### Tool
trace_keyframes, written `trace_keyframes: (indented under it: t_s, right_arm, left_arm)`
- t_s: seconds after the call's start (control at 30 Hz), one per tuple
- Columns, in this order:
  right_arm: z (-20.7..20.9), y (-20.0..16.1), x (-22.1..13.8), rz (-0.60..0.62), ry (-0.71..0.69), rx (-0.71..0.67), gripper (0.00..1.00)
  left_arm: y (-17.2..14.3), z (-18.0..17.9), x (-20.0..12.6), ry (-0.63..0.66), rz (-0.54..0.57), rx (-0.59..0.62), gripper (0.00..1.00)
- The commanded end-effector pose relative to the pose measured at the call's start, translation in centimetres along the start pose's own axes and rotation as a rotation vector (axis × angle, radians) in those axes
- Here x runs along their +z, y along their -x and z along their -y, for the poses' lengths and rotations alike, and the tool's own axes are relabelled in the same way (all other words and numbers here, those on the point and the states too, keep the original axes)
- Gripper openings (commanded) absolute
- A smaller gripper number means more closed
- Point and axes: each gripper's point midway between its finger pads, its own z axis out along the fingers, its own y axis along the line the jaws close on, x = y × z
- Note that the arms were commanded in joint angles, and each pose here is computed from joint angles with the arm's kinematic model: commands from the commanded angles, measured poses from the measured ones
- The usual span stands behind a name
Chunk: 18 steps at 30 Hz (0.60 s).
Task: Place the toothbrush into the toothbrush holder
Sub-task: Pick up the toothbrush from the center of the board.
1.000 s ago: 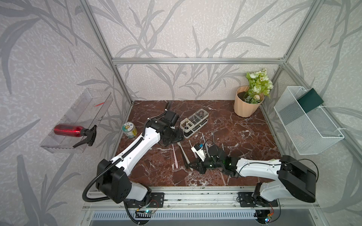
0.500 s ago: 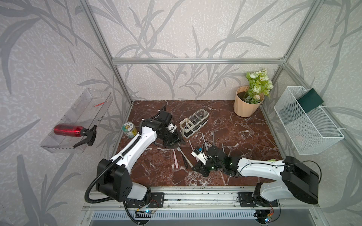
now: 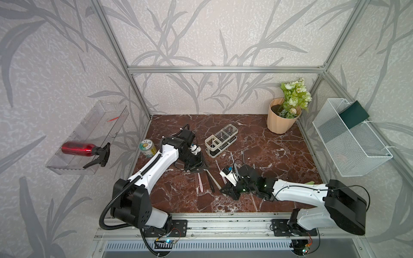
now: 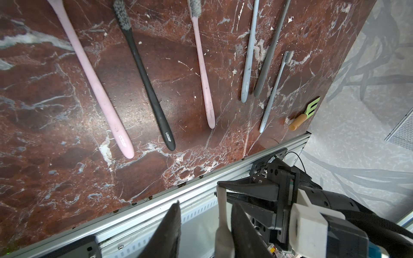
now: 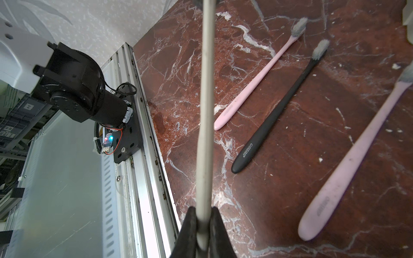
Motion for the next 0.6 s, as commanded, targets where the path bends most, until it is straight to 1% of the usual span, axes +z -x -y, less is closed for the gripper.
trace_keyframes:
  t_s: [0.0,0.2,0.43,0.5,0.57]
  right_arm:
    - [-0.66,1.25,-0.10,0.030,0.026,-0.020,0.00]
    - [-0.58,1.34,-0.07,0.030,0.021,-0.020,0.00]
    - [-0.08,1.19,0.14,0.027,0.005,-0.011,0.00]
    - [-0.06,1.23,0.13,0.029,0.005,-0.010,0.00]
    - [0.06,1.27,0.07,0.032,0.002,-0.005,0.00]
  left_arm:
    - [-0.40,-0.05,0.28,-0.017,-0.031,-0.015,0.31]
    - [-0.27,0.24,0.50,-0.037,-0.036,-0.020,0.28]
    - [-0.49,0.44,0.31,-0.047,-0.038,-0.013,0.20]
    - [-0.62,0.34,0.32,-0.044,-0.041,-0.012,0.15]
    - [-0.66,0.26,0.36,-0.042,-0.042,-0.009,0.14]
